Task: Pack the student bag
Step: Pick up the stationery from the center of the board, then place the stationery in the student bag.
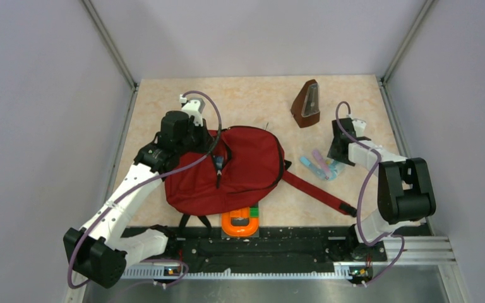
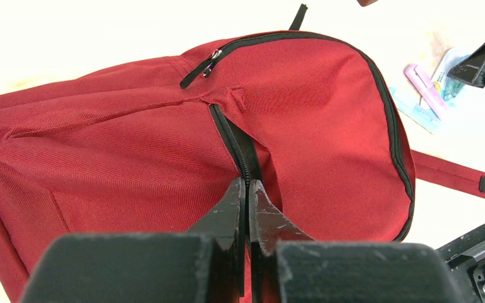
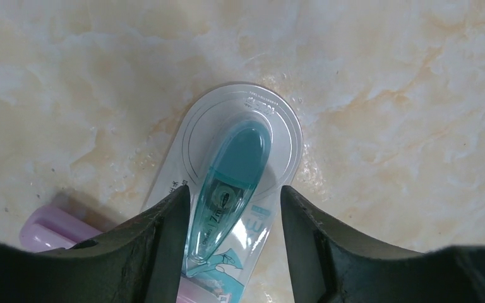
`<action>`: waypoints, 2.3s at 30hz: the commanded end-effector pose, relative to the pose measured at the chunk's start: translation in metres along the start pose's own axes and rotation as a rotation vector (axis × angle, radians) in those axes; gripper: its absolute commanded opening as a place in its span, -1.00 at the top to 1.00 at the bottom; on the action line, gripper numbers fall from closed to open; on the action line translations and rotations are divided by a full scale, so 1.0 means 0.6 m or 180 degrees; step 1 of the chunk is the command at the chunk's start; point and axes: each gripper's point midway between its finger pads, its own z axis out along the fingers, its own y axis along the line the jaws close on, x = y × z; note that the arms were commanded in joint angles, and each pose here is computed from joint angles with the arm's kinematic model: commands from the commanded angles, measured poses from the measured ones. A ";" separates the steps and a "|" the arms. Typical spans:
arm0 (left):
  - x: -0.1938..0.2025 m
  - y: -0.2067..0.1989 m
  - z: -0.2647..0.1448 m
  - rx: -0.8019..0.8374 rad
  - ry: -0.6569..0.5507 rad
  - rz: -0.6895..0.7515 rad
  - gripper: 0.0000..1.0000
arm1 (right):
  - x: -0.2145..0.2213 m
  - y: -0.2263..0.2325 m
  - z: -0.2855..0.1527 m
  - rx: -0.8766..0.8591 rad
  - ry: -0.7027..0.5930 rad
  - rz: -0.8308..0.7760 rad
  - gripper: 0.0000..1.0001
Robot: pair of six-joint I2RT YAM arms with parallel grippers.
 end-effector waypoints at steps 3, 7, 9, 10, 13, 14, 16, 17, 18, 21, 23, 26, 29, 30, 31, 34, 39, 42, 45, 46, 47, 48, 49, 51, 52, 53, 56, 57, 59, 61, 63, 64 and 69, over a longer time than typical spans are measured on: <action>-0.080 -0.038 -0.025 0.0281 -0.0571 0.0048 1.00 | -0.027 0.003 0.010 -0.0035 -0.0179 0.0229 0.07; -0.081 -0.038 -0.026 0.0277 -0.0576 0.0048 1.00 | -0.024 0.012 0.020 -0.0117 -0.0117 0.0267 0.10; -0.081 -0.038 -0.026 0.0275 -0.0582 0.0048 1.00 | -0.019 0.015 0.025 -0.0130 -0.0066 0.0266 0.09; -0.082 -0.037 -0.027 0.0272 -0.0586 0.0048 1.00 | -0.016 0.016 0.027 -0.0134 -0.0047 0.0270 0.09; -0.082 -0.037 -0.027 0.0271 -0.0589 0.0053 1.00 | -0.011 0.016 0.029 -0.0128 -0.0027 0.0269 0.08; -0.082 -0.038 -0.028 0.0276 -0.0591 0.0054 1.00 | -0.012 0.017 0.029 -0.0131 -0.0027 0.0268 0.11; -0.082 -0.039 -0.029 0.0285 -0.0593 0.0051 1.00 | -0.014 0.016 0.029 -0.0125 -0.0036 0.0259 0.38; -0.083 -0.039 -0.029 0.0285 -0.0594 0.0051 1.00 | -0.016 0.014 0.028 -0.0109 -0.0052 0.0256 0.53; -0.083 -0.038 -0.029 0.0281 -0.0599 0.0053 1.00 | -0.020 0.011 0.026 -0.0082 -0.0081 0.0254 0.66; -0.084 -0.038 -0.031 0.0280 -0.0609 0.0053 1.00 | -0.041 -0.002 0.017 0.0032 -0.0219 0.0248 0.91; -0.084 -0.039 -0.031 0.0284 -0.0605 0.0051 1.00 | -0.058 -0.008 0.010 0.0081 -0.0330 0.0243 1.00; -0.083 -0.039 -0.030 0.0287 -0.0603 0.0051 1.00 | -0.090 -0.018 -0.004 0.0155 -0.0563 0.0251 1.00; -0.083 -0.038 -0.029 0.0277 -0.0600 0.0053 1.00 | -0.127 -0.032 -0.022 0.0258 -0.0831 0.0269 1.00; -0.083 -0.038 -0.029 0.0276 -0.0599 0.0051 1.00 | -0.135 -0.036 -0.027 0.0290 -0.0896 0.0262 1.00; -0.083 -0.038 -0.029 0.0275 -0.0597 0.0054 1.00 | -0.146 -0.044 -0.035 0.0337 -0.0986 0.0238 1.00; -0.082 -0.037 -0.027 0.0269 -0.0590 0.0053 1.00 | -0.165 -0.066 -0.054 0.0550 -0.1178 0.0177 1.00; -0.081 -0.036 -0.026 0.0264 -0.0582 0.0052 1.00 | -0.177 -0.110 -0.085 0.1100 -0.1381 0.0096 1.00; -0.082 -0.036 -0.026 0.0265 -0.0585 0.0052 1.00 | -0.184 -0.106 -0.105 0.1166 -0.1473 0.0037 1.00; -0.081 -0.037 -0.026 0.0274 -0.0582 0.0048 1.00 | -0.194 -0.064 -0.134 0.0888 -0.1620 -0.0087 1.00; -0.081 -0.038 -0.026 0.0281 -0.0580 0.0045 1.00 | -0.196 -0.046 -0.143 0.0741 -0.1633 -0.0130 1.00; -0.082 -0.039 -0.026 0.0291 -0.0582 0.0041 1.00 | -0.197 -0.023 -0.155 0.0546 -0.1633 -0.0159 1.00; -0.082 -0.040 -0.026 0.0303 -0.0585 0.0036 1.00 | -0.202 0.003 -0.174 0.0319 -0.1653 -0.0155 1.00; -0.082 -0.042 -0.026 0.0319 -0.0581 0.0031 1.00 | -0.201 0.026 -0.191 0.0126 -0.1662 -0.0163 1.00; -0.081 -0.047 -0.025 0.0373 -0.0566 0.0001 1.00 | -0.192 0.089 -0.239 -0.0337 -0.1741 -0.0201 1.00; -0.083 -0.051 -0.026 0.0406 -0.0570 -0.0007 1.00 | -0.185 0.119 -0.261 -0.0581 -0.1754 -0.0197 1.00; -0.084 -0.054 -0.027 0.0441 -0.0572 -0.0021 1.00 | -0.176 0.152 -0.285 -0.0866 -0.1748 -0.0170 1.00; -0.088 -0.064 -0.030 0.0531 -0.0577 -0.0053 1.00 | -0.139 0.258 -0.354 -0.1807 -0.1582 -0.0072 1.00; -0.090 -0.066 -0.031 0.0545 -0.0578 -0.0056 1.00 | -0.124 0.293 -0.375 -0.2097 -0.1505 -0.0070 1.00; -0.088 -0.067 -0.032 0.0550 -0.0548 -0.0054 1.00 | -0.097 0.359 -0.418 -0.2604 -0.1330 -0.0103 1.00; -0.087 -0.063 -0.034 0.0513 -0.0540 -0.0042 1.00 | -0.071 0.419 -0.458 -0.2999 -0.1137 -0.0260 1.00; -0.087 -0.059 -0.034 0.0468 -0.0554 -0.0029 1.00 | -0.041 0.471 -0.486 -0.3290 -0.0947 -0.0497 1.00; -0.086 -0.056 -0.034 0.0445 -0.0558 -0.0024 1.00 | -0.026 0.493 -0.498 -0.3426 -0.0865 -0.0626 1.00; -0.084 -0.050 -0.034 0.0406 -0.0589 0.0041 1.00 | 0.037 0.565 -0.536 -0.3880 -0.0497 -0.1158 1.00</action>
